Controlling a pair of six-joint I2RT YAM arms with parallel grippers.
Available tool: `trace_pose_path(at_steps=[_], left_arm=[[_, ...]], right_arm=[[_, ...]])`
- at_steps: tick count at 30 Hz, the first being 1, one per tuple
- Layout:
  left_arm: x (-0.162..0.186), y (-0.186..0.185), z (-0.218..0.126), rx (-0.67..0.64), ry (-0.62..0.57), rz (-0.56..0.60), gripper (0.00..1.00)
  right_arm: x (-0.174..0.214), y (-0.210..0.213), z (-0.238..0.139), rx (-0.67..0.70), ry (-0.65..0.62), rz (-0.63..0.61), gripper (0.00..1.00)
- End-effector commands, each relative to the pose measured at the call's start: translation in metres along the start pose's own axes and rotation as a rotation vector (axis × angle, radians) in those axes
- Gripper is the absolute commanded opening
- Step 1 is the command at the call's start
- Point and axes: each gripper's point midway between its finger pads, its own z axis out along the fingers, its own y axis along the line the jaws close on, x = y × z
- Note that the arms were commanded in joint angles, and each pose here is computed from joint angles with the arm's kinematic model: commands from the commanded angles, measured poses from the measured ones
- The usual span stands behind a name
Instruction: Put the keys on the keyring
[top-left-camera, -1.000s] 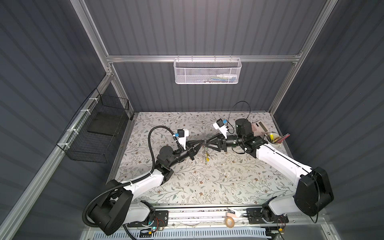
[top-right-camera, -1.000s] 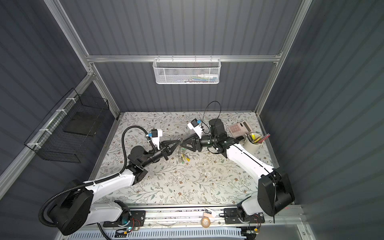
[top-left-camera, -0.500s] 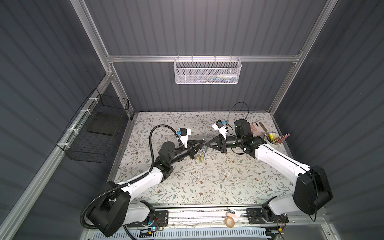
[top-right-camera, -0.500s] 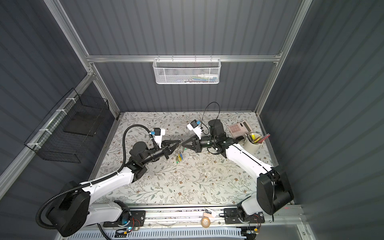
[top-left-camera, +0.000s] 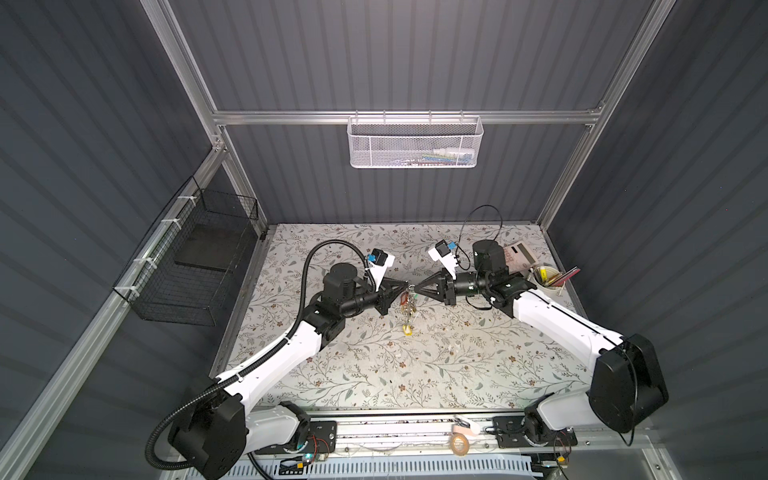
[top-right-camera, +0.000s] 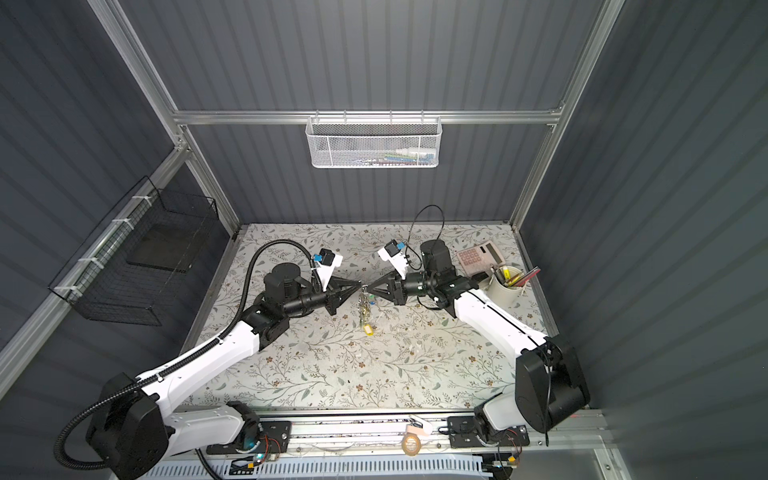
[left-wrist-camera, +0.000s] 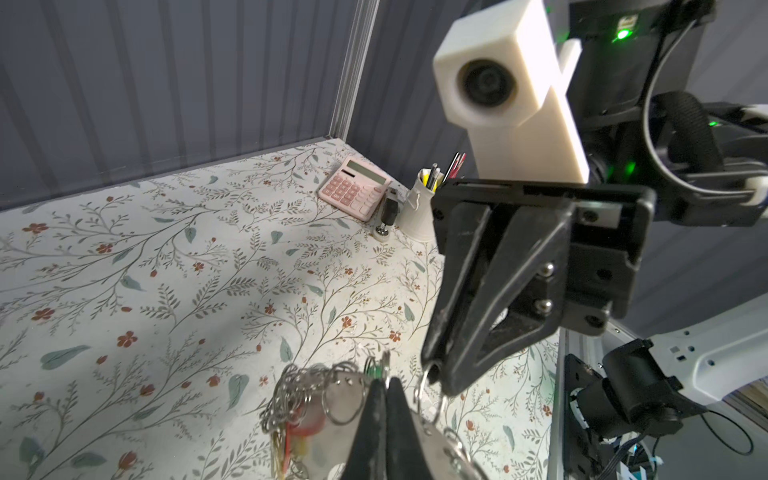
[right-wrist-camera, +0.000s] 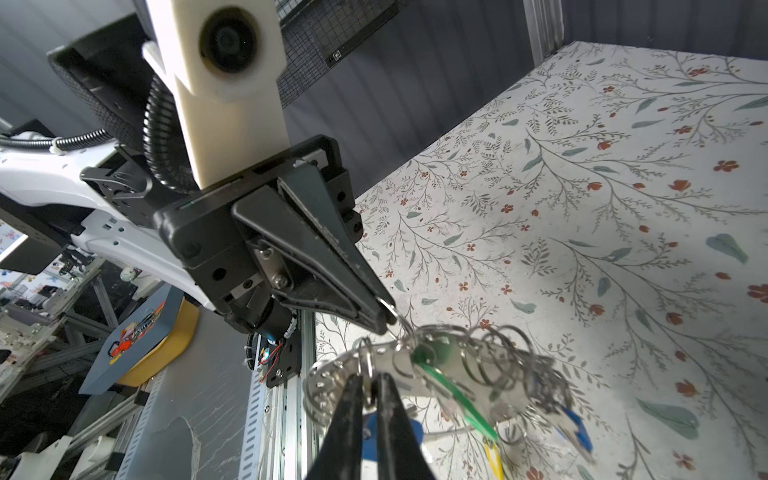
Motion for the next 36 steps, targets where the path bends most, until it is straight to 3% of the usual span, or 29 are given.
trace_pose_path(at_steps=[1,7,14,20,23,28,31,36], left_arm=[[-0.020,0.003,-0.011,-0.039,-0.018,0.052,0.00],[-0.018,0.014,-0.006,-0.090,0.101,0.093,0.00],[0.009,0.033,0.023,-0.102,0.204,-0.002,0.00],[0.001,0.052,0.057,-0.131,0.158,-0.049,0.00],[-0.017,0.071,0.069,-0.210,0.110,-0.020,0.00],[-0.054,0.062,0.075,-0.165,-0.020,0.011,0.00],[-0.040,0.068,0.070,-0.199,-0.016,-0.014,0.00],[0.016,0.071,0.055,-0.212,0.014,-0.104,0.03]], right_arm=[[-0.001,-0.003,-0.006,0.033,-0.019,-0.012,0.29],[-0.008,-0.021,-0.019,0.131,-0.090,-0.002,0.53],[-0.013,-0.044,-0.037,0.303,-0.147,0.015,0.61],[-0.011,-0.076,-0.065,0.471,-0.209,0.104,0.67],[-0.009,-0.084,-0.074,0.502,-0.236,0.153,0.69],[-0.006,-0.088,-0.090,0.543,-0.277,0.194,0.71],[-0.001,-0.087,-0.095,0.549,-0.284,0.199,0.73],[0.007,-0.088,-0.096,0.547,-0.277,0.217,0.74]])
